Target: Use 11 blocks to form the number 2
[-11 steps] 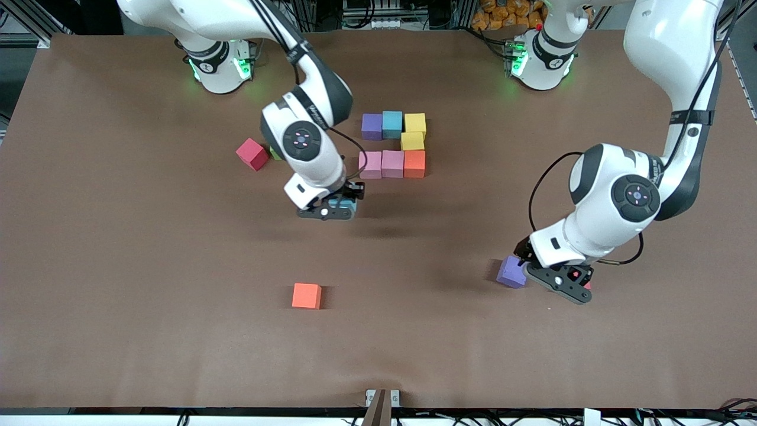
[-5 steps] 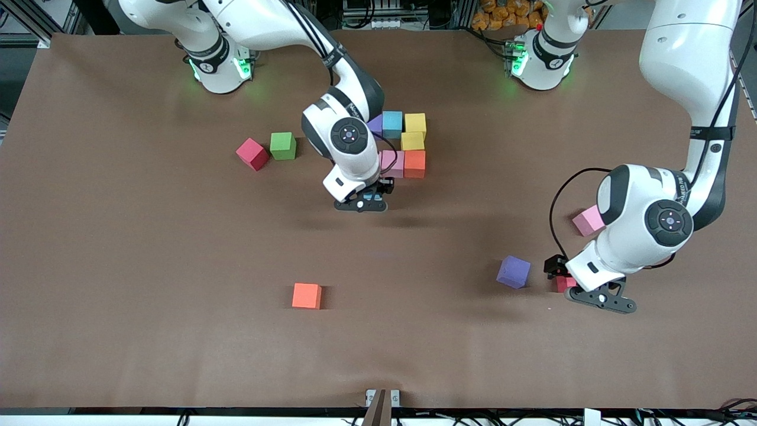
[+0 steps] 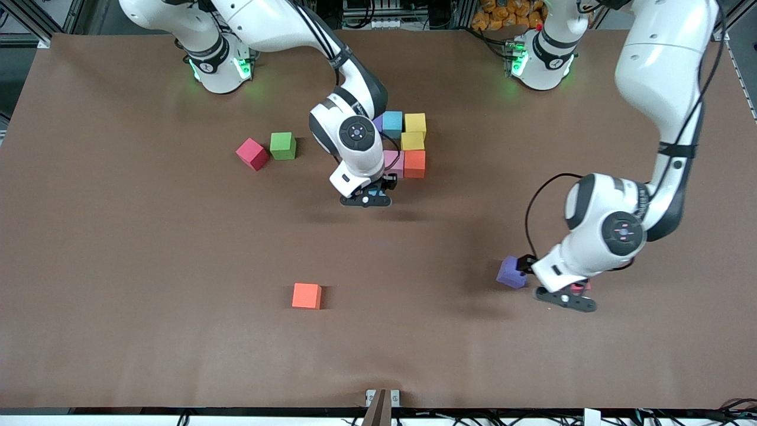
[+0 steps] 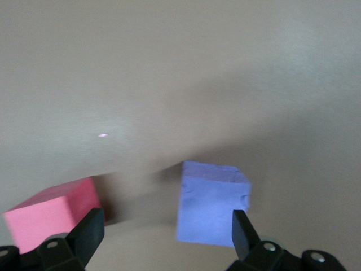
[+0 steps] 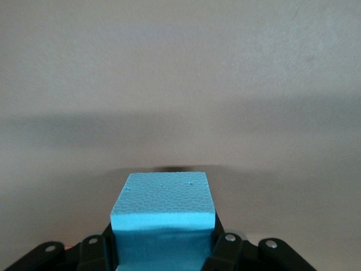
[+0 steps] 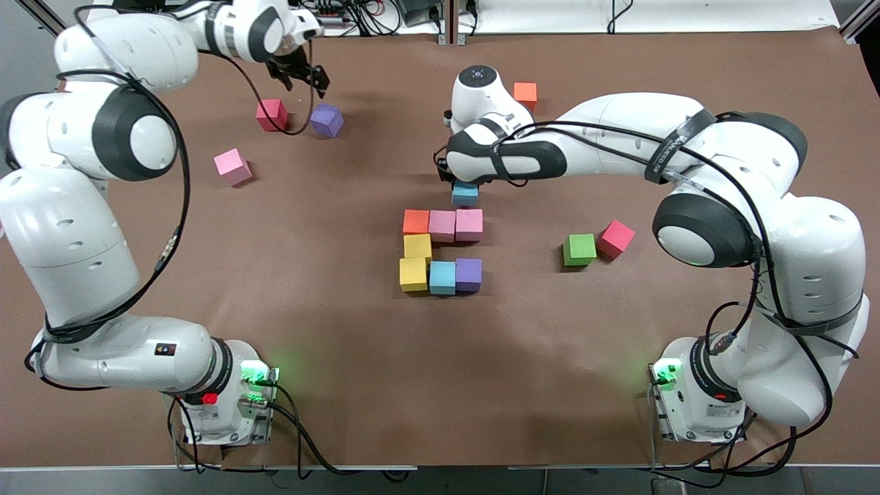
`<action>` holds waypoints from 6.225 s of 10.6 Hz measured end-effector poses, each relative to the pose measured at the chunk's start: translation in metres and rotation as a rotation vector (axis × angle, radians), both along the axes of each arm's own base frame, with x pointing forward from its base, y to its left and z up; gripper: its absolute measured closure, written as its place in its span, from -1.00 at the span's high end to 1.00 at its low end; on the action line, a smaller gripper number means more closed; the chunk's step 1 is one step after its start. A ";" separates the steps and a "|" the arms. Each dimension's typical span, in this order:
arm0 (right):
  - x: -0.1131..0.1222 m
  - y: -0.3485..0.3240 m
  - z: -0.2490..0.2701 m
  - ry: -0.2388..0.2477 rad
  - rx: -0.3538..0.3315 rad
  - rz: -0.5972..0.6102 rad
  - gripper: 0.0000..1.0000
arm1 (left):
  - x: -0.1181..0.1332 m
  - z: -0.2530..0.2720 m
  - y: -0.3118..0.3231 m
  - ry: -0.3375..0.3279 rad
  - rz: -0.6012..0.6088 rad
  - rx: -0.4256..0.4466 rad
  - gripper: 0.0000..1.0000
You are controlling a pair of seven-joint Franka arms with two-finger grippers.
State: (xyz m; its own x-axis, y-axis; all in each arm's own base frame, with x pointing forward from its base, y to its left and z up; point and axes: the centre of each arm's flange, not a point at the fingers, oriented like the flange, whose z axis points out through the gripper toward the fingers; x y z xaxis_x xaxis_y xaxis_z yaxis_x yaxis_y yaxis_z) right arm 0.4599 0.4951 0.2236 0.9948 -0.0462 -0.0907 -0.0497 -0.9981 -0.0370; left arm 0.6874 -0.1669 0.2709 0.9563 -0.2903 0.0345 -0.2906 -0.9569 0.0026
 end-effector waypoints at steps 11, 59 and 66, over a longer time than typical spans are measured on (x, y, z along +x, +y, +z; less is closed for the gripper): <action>-0.015 0.000 -0.019 0.023 -0.027 0.015 0.10 | -0.005 -0.035 -0.012 0.035 -0.041 0.039 1.00; 0.008 -0.064 0.116 -0.085 0.012 -0.021 1.00 | -0.075 0.020 -0.217 0.010 0.285 -0.102 0.13; 0.118 -0.288 0.225 -0.184 0.051 -0.222 1.00 | -0.127 0.004 -0.306 0.026 0.285 -0.103 0.12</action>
